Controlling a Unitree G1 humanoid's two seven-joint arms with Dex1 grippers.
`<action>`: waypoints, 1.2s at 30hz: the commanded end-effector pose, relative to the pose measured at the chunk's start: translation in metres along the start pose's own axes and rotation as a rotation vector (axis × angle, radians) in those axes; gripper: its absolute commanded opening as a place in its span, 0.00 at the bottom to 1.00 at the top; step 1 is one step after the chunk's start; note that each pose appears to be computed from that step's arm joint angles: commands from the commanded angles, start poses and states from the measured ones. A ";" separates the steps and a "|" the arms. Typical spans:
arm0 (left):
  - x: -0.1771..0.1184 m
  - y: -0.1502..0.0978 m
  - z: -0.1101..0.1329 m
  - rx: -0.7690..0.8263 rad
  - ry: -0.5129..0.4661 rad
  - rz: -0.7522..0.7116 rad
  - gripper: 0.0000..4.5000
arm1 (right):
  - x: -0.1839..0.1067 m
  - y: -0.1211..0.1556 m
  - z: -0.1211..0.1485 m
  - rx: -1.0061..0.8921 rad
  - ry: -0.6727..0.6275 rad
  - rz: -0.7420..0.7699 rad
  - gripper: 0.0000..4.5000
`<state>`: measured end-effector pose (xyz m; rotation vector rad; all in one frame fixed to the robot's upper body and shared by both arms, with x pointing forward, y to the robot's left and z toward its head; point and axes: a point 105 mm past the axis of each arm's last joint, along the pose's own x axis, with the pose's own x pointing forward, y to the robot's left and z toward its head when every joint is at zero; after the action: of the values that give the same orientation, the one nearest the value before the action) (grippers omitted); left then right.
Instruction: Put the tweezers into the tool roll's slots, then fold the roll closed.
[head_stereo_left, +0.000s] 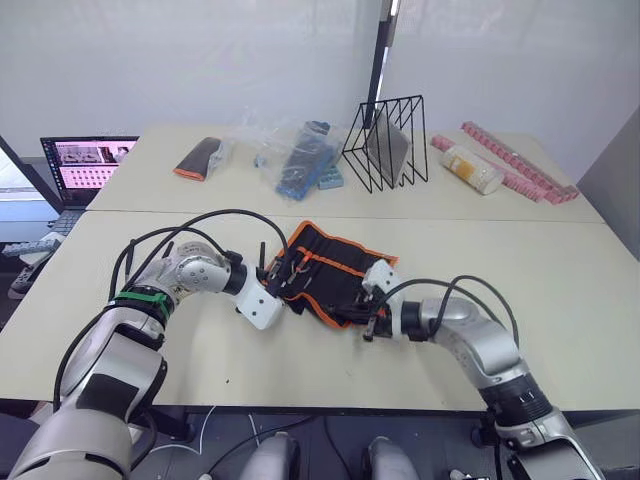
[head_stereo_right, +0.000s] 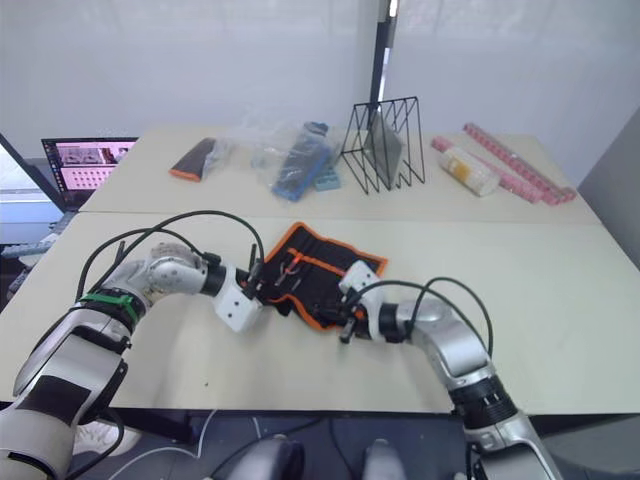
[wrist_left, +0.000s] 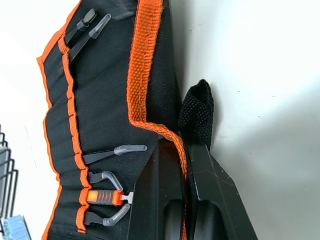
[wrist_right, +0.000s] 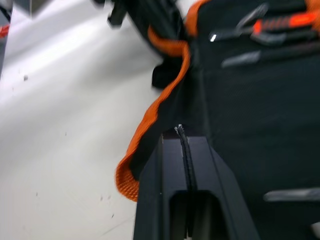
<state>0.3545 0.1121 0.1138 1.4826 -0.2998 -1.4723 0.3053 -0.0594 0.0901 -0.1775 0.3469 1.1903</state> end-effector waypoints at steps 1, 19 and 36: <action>-0.006 0.009 -0.001 -0.123 -0.031 0.048 0.06 | 0.006 0.006 -0.012 -0.034 0.053 0.021 0.00; -0.036 0.068 0.028 -1.117 -0.351 0.438 0.94 | 0.008 -0.003 -0.042 -0.121 0.209 -0.036 0.00; 0.025 -0.035 0.017 -1.295 -0.084 0.471 0.01 | 0.005 -0.006 -0.043 -0.145 0.251 -0.054 0.00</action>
<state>0.3292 0.0870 0.0833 0.2407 0.2342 -0.9920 0.3053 -0.0527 0.0798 -0.4252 0.3169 1.2105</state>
